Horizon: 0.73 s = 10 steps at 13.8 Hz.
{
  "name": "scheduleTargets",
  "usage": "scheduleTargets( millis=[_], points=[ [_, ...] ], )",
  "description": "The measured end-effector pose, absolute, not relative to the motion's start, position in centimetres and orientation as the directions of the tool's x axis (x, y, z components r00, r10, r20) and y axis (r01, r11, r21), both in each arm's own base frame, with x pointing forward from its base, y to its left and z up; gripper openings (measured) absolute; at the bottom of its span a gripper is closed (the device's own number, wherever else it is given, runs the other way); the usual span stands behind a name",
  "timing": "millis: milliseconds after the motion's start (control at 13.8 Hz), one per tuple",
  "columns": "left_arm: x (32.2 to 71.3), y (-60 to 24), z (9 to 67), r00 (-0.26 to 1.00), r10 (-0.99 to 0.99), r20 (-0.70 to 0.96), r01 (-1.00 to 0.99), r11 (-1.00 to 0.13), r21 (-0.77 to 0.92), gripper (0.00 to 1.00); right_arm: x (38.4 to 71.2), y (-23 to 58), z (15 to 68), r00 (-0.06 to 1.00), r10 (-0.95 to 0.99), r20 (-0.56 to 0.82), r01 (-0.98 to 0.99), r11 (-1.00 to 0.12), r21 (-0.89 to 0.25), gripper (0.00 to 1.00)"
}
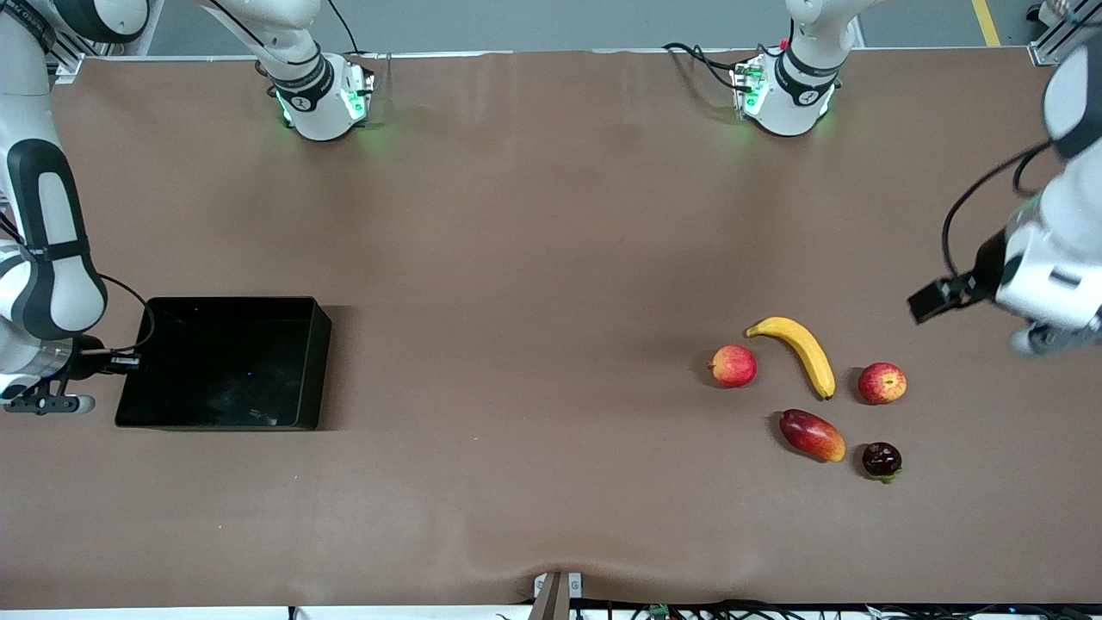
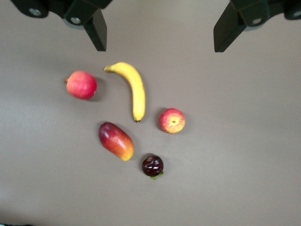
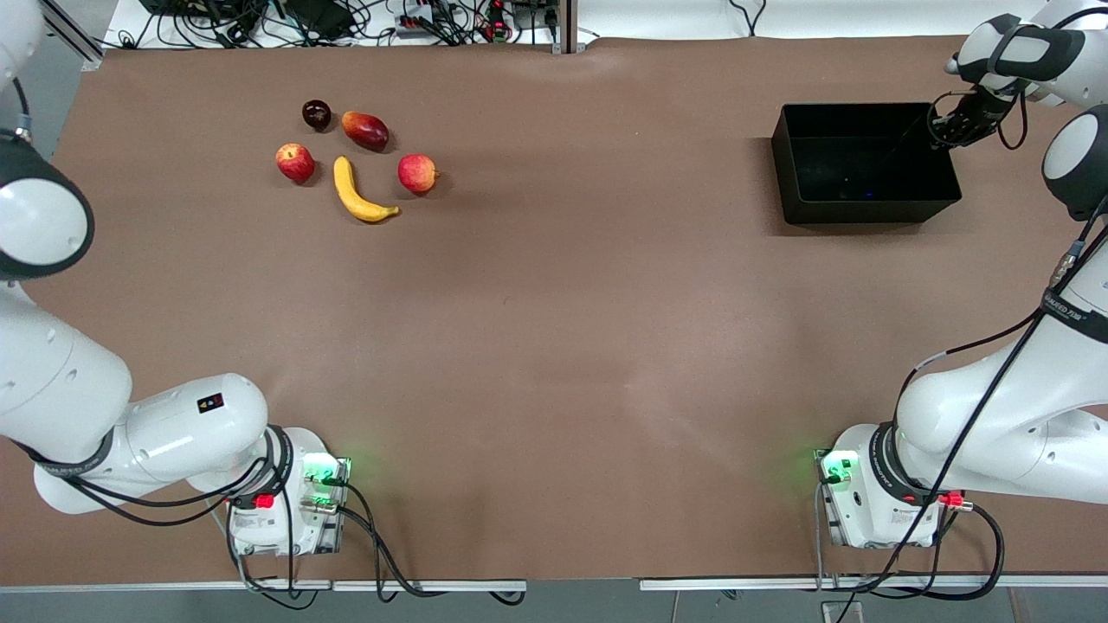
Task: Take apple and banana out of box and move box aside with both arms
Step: 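Open the right gripper and draw it back from the box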
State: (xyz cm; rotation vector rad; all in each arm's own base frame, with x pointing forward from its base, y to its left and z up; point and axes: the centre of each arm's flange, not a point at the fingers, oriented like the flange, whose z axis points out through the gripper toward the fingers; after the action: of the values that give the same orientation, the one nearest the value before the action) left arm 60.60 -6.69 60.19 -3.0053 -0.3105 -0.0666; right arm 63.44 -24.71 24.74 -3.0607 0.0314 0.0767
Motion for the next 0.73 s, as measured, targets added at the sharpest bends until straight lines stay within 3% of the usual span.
scheduleTargets(
  millis=[218, 509, 726],
  points=[
    [58.1, -5.3, 64.1, 0.981, 0.182, 0.059, 0.186, -0.981, -0.053, 1.0, 65.1, -23.7, 30.3, 1.0, 0.007, -0.004, 0.007, -0.997, -0.077, 0.57],
    [55.4, -0.9, 65.7, 0.988, 0.156, 0.018, 0.157, -0.987, -0.026, 1.0, 65.4, -15.7, 40.3, 0.997, 0.079, -0.012, 0.077, -0.992, -0.095, 0.98],
    [52.8, 0.3, 65.9, 0.99, 0.143, 0.0, 0.143, -0.989, -0.025, 1.0, 64.4, -7.8, 46.1, 0.996, 0.072, -0.043, 0.067, -0.992, -0.104, 1.0]
  ],
)
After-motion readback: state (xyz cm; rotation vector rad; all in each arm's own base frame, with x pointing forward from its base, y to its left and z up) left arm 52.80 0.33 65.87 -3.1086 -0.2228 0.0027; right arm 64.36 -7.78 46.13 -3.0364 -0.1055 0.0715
